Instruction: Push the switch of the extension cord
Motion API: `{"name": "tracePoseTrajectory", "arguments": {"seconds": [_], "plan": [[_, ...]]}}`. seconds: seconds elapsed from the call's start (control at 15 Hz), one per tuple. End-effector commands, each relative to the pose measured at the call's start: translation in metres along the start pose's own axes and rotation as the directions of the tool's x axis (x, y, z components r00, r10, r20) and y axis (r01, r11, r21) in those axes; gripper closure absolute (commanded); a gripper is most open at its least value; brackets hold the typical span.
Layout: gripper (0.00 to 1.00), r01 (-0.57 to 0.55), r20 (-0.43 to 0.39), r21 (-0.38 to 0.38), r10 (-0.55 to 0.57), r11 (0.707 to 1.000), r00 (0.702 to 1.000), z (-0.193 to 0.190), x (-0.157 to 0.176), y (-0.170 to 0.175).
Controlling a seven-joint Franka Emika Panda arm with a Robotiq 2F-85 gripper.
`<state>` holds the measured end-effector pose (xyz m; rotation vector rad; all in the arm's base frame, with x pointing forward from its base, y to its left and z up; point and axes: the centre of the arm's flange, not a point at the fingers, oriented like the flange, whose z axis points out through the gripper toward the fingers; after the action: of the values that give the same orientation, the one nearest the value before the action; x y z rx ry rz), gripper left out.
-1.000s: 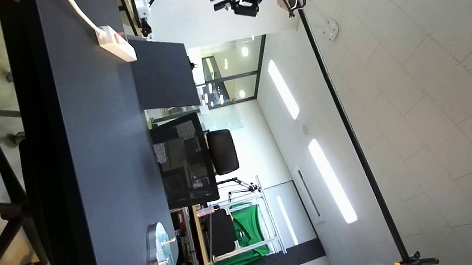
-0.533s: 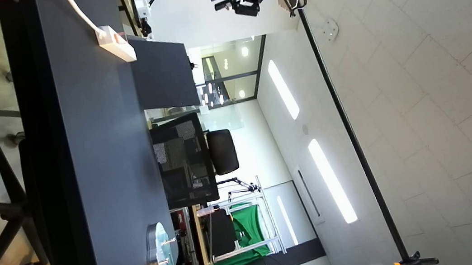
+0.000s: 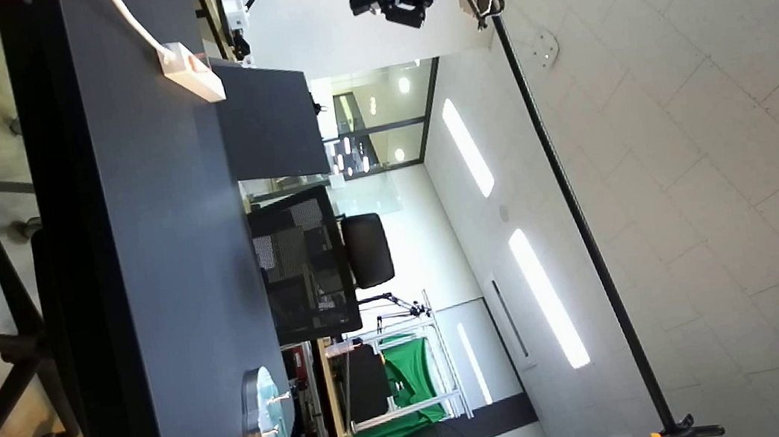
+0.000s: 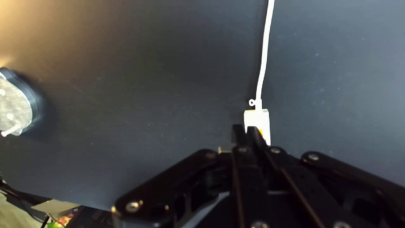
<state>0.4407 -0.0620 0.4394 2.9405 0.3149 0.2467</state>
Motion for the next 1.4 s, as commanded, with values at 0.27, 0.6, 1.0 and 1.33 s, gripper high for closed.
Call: {"name": "tracePoseTrajectory", "arguments": {"seconds": [0.27,0.6,1.0,1.33], "plan": [[1.0,0.108,-0.154,-0.044,-0.114,0.993,0.982,0.023,0.055,-0.022],[1.0,0.342,-0.156,-0.161,-0.366,0.926,0.917,0.052,0.078,-0.059],[0.99,0.497,-0.142,-0.224,-0.533,0.838,0.834,0.062,0.081,-0.081],[0.99,0.528,-0.13,-0.246,-0.567,0.813,0.813,0.064,0.088,-0.082]]}}
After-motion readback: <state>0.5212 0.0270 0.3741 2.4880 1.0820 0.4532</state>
